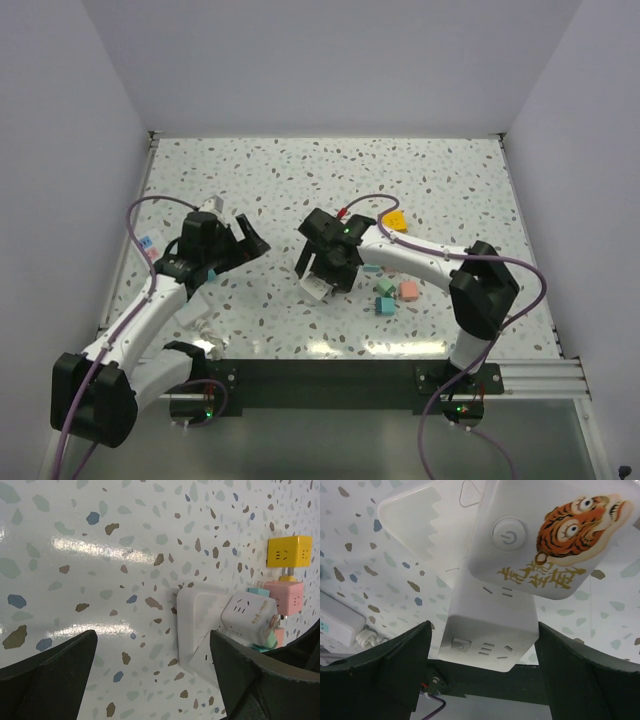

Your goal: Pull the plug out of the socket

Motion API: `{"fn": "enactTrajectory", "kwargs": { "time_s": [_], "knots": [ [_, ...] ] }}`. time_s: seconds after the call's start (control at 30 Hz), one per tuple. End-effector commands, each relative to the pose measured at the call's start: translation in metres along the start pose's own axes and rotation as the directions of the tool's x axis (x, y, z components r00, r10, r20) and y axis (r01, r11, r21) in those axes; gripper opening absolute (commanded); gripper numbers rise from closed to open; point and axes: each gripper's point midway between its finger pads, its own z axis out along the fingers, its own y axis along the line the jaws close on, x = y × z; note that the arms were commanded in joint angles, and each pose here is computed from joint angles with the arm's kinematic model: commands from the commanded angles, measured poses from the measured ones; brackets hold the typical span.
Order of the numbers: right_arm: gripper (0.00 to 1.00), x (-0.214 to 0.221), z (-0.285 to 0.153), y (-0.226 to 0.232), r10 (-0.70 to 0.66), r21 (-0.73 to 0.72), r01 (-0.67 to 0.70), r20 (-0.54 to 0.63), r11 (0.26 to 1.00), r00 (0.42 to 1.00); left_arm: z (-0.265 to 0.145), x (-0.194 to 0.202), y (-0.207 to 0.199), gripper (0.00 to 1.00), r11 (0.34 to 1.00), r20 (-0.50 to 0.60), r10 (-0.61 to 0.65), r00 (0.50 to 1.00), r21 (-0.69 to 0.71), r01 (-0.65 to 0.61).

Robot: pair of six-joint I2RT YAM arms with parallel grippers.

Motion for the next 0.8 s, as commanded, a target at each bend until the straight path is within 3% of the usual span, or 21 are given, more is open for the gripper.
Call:
{"fn": "enactTrajectory", "kwargs": {
  "time_s": [0.0,0.17,0.23,0.43,0.63,0.7,0.77],
  "knots": [
    [0.84,0.01,0.006,0.013,-0.004,-0.061,0.002,-0.039,0.998,0.999,0.0,0.007,0.006,1.0,1.0,-0.014,0.001,1.0,-0.019,-0.001],
    [0.6,0.022,0.018,0.003,-0.074,-0.075,0.068,-0.079,0.995,0.994,0.007,0.01,0.005,1.0,1.0,-0.03,0.009,0.999,-0.003,-0.009],
    [0.57,0.023,0.024,-0.001,-0.093,-0.062,0.088,-0.078,0.994,0.993,0.012,0.014,0.006,1.0,1.0,-0.048,0.009,0.999,0.005,-0.009],
    [0.64,0.026,0.042,-0.002,-0.158,-0.024,0.156,-0.101,0.987,0.982,0.022,0.031,0.008,1.0,0.999,-0.097,0.003,0.995,0.044,0.001],
    [0.61,0.03,0.043,0.002,-0.217,-0.039,0.213,-0.138,0.976,0.967,0.024,0.04,0.007,1.0,0.996,-0.107,-0.016,0.994,0.08,0.025],
    [0.56,0.033,0.046,0.005,-0.297,-0.062,0.29,-0.161,0.955,0.941,0.025,0.041,0.007,1.0,0.996,-0.106,-0.014,0.994,0.087,0.023],
    [0.35,0.038,0.046,0.005,-0.391,-0.101,0.378,-0.199,0.92,0.899,0.025,0.042,0.006,1.0,0.995,-0.108,-0.002,0.994,0.097,0.012]
  ]
}}
